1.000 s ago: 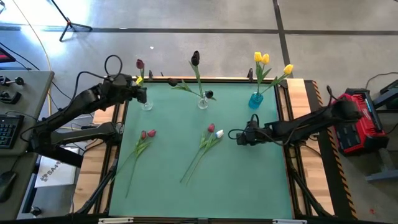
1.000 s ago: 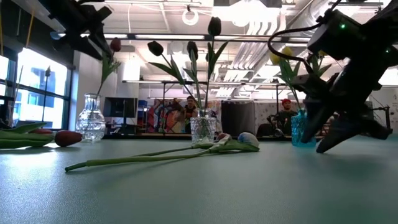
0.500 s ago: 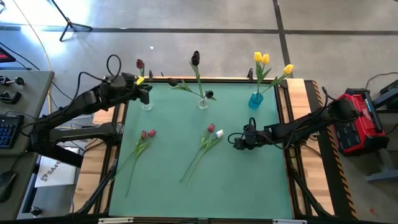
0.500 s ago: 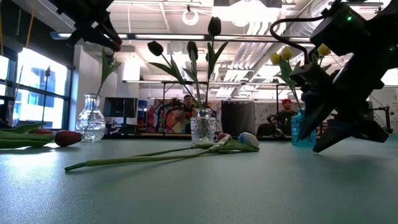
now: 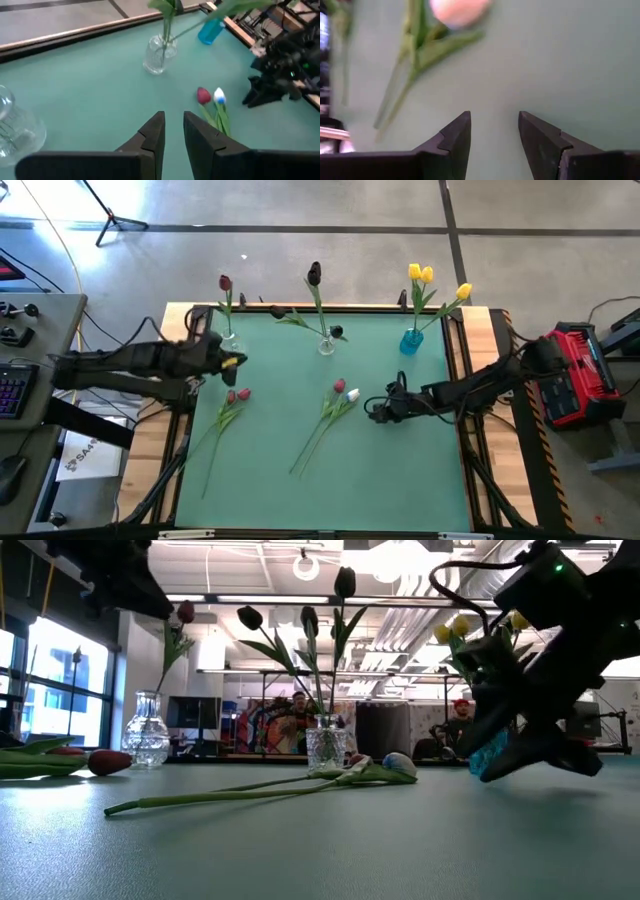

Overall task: Sort flowers into vase by color
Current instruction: Put the red tulip into the left transparent vase

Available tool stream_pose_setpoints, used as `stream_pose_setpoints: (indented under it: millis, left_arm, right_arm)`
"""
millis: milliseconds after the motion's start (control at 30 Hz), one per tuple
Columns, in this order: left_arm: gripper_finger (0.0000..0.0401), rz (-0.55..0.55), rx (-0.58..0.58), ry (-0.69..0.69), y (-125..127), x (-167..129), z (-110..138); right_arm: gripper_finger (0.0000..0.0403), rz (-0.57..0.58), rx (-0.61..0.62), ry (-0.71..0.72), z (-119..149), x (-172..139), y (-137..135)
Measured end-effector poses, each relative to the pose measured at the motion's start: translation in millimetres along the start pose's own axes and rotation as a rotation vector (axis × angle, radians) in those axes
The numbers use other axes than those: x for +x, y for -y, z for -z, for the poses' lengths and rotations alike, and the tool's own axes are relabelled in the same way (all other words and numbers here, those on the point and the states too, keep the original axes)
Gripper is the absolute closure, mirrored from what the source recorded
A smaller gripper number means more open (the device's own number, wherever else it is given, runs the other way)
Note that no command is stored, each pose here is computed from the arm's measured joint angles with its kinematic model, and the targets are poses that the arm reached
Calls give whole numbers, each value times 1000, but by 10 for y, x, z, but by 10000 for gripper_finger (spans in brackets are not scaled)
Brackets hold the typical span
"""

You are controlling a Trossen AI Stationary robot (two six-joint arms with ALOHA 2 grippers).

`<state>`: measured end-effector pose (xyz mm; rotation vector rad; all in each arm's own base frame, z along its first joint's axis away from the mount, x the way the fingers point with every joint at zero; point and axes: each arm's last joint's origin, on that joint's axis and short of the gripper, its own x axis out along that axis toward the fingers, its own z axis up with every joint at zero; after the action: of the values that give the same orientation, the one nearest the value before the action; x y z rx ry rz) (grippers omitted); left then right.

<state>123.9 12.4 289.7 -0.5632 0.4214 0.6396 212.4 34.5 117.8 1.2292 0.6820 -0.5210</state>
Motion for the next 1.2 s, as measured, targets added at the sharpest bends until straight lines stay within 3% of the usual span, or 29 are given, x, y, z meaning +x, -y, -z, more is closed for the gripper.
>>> stream_pose_setpoints:
  millis: [533, 1200]
  left_arm:
    - [346, -60, 25, -128, 9, -148, 343]
    - [346, -126, 45, -20, -5, -153, 327]
  right_arm:
    - [247, -10, 32, -23, -136, 107, 30]
    - [247, -19, 41, -26, -216, 113, 39]
